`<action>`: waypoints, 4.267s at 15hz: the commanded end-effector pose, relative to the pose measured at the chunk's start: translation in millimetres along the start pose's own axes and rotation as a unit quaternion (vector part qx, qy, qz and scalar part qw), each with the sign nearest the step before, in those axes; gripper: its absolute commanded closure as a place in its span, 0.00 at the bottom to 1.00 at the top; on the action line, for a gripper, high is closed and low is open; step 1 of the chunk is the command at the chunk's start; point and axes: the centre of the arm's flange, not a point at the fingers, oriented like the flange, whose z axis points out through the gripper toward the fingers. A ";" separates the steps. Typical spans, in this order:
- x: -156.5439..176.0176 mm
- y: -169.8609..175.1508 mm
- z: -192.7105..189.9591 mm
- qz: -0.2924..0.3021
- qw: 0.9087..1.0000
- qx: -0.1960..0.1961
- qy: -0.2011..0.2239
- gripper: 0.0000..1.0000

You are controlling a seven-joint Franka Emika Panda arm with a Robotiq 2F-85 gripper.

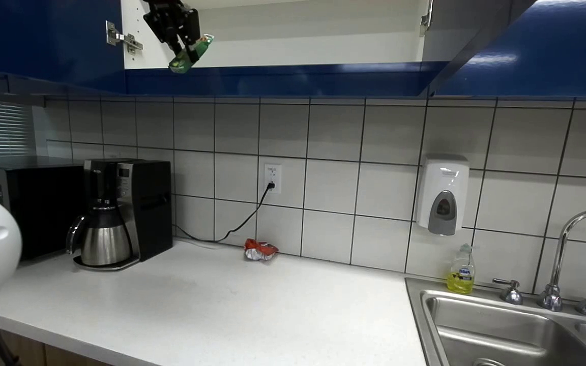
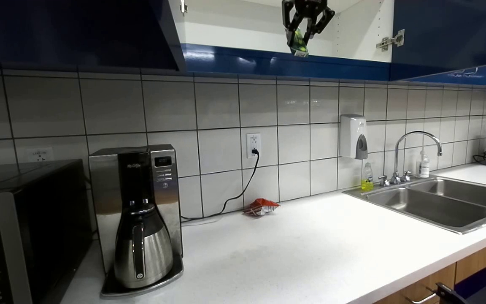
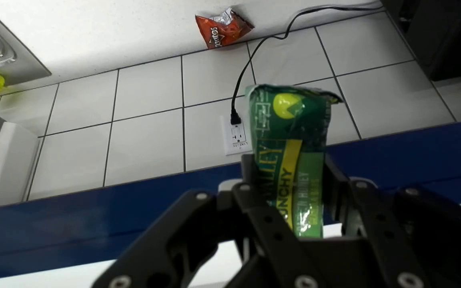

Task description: Put the green packet inside the open upper drawer.

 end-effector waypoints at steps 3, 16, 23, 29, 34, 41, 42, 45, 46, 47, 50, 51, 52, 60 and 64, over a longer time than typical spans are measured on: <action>59.7 -11.8 -1.4 0.031 0.999 -0.015 -0.008 0.84; 140.2 -11.2 36.7 0.078 0.996 -0.020 -0.029 0.84; 166.8 -2.5 31.9 0.092 0.995 -0.024 -0.041 0.84; 179.5 4.8 45.8 0.107 0.992 -0.036 -0.047 0.84; 183.8 6.4 57.8 0.116 0.991 -0.043 -0.053 0.34; 180.7 10.7 55.9 0.125 0.990 -0.049 -0.051 0.00; 178.5 11.5 54.2 0.124 0.990 -0.047 -0.049 0.00; 169.7 16.4 47.4 0.124 0.990 -0.043 -0.050 0.00; 166.5 18.7 45.1 0.124 0.990 -0.043 -0.049 0.00; 160.9 21.0 42.1 0.123 0.990 -0.042 -0.046 0.00; 144.7 27.8 29.6 0.121 0.991 -0.042 -0.039 0.00; 136.9 30.5 26.1 0.119 0.991 -0.041 -0.037 0.00; 131.1 31.7 22.5 0.118 0.992 -0.041 -0.037 0.00; 60.1 38.4 19.8 0.091 0.995 -0.036 -0.024 0.00; 17.8 44.3 31.1 0.073 0.996 -0.036 -0.020 0.00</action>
